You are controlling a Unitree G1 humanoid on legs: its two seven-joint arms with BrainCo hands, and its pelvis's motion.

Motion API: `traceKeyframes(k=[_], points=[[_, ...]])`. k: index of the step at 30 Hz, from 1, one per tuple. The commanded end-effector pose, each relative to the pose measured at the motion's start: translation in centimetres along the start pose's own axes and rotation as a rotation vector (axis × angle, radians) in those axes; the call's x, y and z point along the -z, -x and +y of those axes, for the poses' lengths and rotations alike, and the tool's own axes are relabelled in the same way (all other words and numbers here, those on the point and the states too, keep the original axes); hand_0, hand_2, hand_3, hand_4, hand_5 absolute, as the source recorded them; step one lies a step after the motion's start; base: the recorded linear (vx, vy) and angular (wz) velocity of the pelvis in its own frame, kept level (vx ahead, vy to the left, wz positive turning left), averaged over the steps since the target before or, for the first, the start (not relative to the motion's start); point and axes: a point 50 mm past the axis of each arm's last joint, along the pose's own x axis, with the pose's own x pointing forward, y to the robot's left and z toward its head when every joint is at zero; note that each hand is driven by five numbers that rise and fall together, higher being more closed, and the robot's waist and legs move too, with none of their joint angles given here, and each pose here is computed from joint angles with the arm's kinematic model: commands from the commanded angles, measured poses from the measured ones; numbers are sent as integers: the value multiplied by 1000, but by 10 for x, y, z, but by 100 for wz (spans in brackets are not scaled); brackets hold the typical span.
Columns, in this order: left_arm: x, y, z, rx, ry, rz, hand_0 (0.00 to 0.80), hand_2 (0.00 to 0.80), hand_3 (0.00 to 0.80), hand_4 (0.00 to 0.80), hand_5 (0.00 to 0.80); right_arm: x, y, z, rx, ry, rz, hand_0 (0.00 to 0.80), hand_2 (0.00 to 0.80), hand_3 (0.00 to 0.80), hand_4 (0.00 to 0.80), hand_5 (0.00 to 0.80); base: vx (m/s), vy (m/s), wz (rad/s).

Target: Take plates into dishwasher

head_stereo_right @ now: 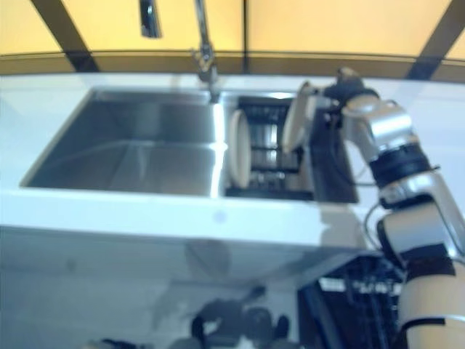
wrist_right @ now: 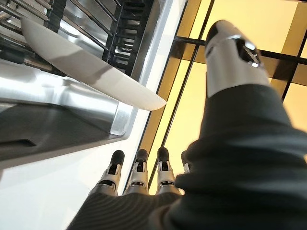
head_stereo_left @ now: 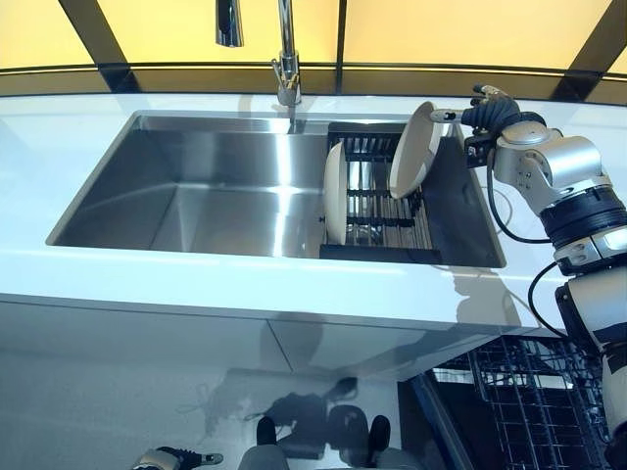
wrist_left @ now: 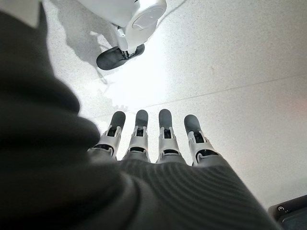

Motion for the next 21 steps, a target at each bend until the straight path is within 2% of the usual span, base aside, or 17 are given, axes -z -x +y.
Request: traceKeyframes(k=[1, 21], points=[[-14, 3, 15, -57, -37, 5, 0, 0, 0, 0, 0, -34, 7, -4, 41, 48, -123, 0, 0, 0, 0, 0, 0, 0, 0], [-22, 5, 14, -62, -26, -7, 0, 0, 0, 0, 0, -34, 8, 2, 34, 54, -128, 0, 0, 0, 0, 0, 0, 0, 0]])
